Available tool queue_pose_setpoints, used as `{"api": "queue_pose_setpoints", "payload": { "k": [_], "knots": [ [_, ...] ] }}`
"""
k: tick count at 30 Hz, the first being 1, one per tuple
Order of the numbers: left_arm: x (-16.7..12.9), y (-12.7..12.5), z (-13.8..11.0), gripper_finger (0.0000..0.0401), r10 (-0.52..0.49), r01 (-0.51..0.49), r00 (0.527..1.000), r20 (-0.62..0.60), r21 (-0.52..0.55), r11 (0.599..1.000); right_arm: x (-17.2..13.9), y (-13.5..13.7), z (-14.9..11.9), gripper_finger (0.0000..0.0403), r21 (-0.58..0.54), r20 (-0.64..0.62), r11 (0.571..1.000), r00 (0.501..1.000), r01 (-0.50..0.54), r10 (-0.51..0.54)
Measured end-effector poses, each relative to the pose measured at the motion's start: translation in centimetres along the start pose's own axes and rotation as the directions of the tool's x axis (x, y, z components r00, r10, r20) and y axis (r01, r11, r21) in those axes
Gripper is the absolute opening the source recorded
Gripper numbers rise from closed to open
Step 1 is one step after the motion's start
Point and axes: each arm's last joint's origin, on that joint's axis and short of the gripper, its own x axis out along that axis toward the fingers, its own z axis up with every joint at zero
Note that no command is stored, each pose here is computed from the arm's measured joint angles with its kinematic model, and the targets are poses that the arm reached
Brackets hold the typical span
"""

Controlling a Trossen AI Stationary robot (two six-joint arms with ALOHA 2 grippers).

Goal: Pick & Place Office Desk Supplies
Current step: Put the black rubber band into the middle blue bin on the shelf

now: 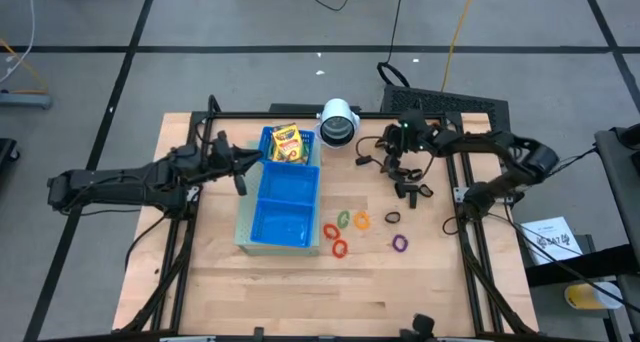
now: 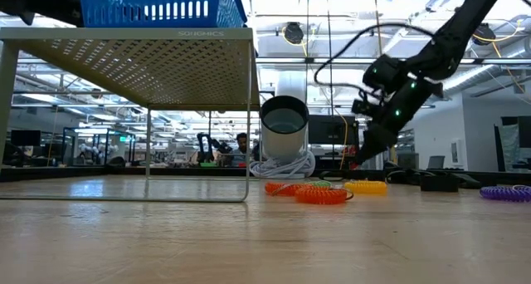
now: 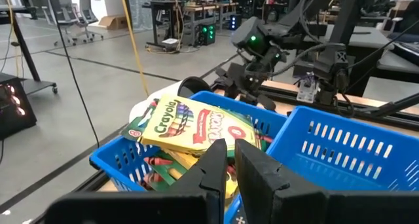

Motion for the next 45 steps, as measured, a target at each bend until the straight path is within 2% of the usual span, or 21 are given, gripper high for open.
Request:
{"api": "queue_pose_setpoints", "payload": {
  "k": [3, 7, 10, 15, 17, 22, 28, 30, 32, 35, 38, 42, 45],
  "knots": [
    [0.1, 0.0, -0.1, 0.0037, 0.0, 0.0, 1.0, -0.007, 0.002, 1.0, 1.3, -0.1, -0.6, 0.0154, -0.004, -0.014, 1.0, 1.0, -0.014, 0.014],
    [0.1, 0.0, -0.1, 0.0037, -0.001, 0.001, 1.0, -0.006, 0.002, 1.0, 2.7, 0.0, -1.4, 0.0152, 0.006, -0.046, 1.0, 0.999, -0.027, 0.027],
    [0.1, 0.0, -0.1, 0.0037, 0.001, -0.001, 1.0, -0.006, 0.002, 1.0, 3.3, 0.0, -2.1, 0.0123, 0.021, -0.083, 0.999, 0.995, -0.048, 0.05],
    [0.1, 0.0, -0.1, 0.0037, 0.002, -0.002, 1.0, -0.005, 0.002, 1.0, 3.1, 0.4, -2.8, 0.0025, 0.037, -0.16, 0.997, 0.984, -0.075, 0.08],
    [0.1, 0.0, 0.0, 0.0037, 0.002, -0.002, 1.0, 0.003, -0.004, 1.0, 2.8, 0.4, -2.5, 0.001, 0.039, -0.157, 0.997, 0.985, -0.072, 0.078],
    [0.1, 0.0, 0.4, 0.0037, -0.009, 0.011, 0.999, 0.039, -0.036, 0.999, 0.7, 1.5, -0.7, 0.0002, 0.009, -0.066, 0.995, 0.993, -0.095, 0.096],
    [0.2, -0.1, 0.9, 0.0038, -0.014, 0.022, 0.995, 0.097, -0.083, 0.996, -4.0, 4.1, 3.8, 0.0002, -0.056, 0.214, 0.99, 0.967, -0.131, 0.14],
    [0.5, -0.2, 1.1, 0.0046, -0.015, 0.028, 0.992, 0.124, -0.1, 0.995, -5.7, 5.5, 5.1, 0.0001, -0.087, 0.312, 0.985, 0.935, -0.152, 0.172],
    [0.9, -0.4, 1.3, 0.0068, -0.024, 0.039, 0.989, 0.146, -0.105, 0.994, -7.4, 6.9, 6.3, 0.0001, -0.127, 0.421, 0.976, 0.882, -0.176, 0.214],
    [1.7, -1.0, 1.5, 0.0121, -0.061, 0.077, 0.98, 0.19, -0.078, 0.994, -9.4, 9.2, 7.8, 0.0001, -0.19, 0.551, 0.956, 0.782, -0.223, 0.292],
    [2.6, -1.8, 1.5, 0.0187, -0.092, 0.107, 0.974, 0.207, -0.063, 0.992, -10.9, 11.4, 9.0, 0.0001, -0.271, 0.653, 0.93, 0.662, -0.249, 0.367],
    [4.3, -3.2, 2.7, 0.0259, -0.133, 0.143, 0.972, 0.193, -0.04, 0.989, -11.9, 13.9, 9.9, 0.0001, -0.369, 0.717, 0.883, 0.517, -0.289, 0.468],
    [6.0, -4.7, 3.8, 0.0291, -0.179, 0.178, 0.969, 0.171, 0.019, 0.984, -12.2, 15.3, 10.3, 0.0001, -0.416, 0.745, 0.858, 0.429, -0.301, 0.511]
  ]
}}
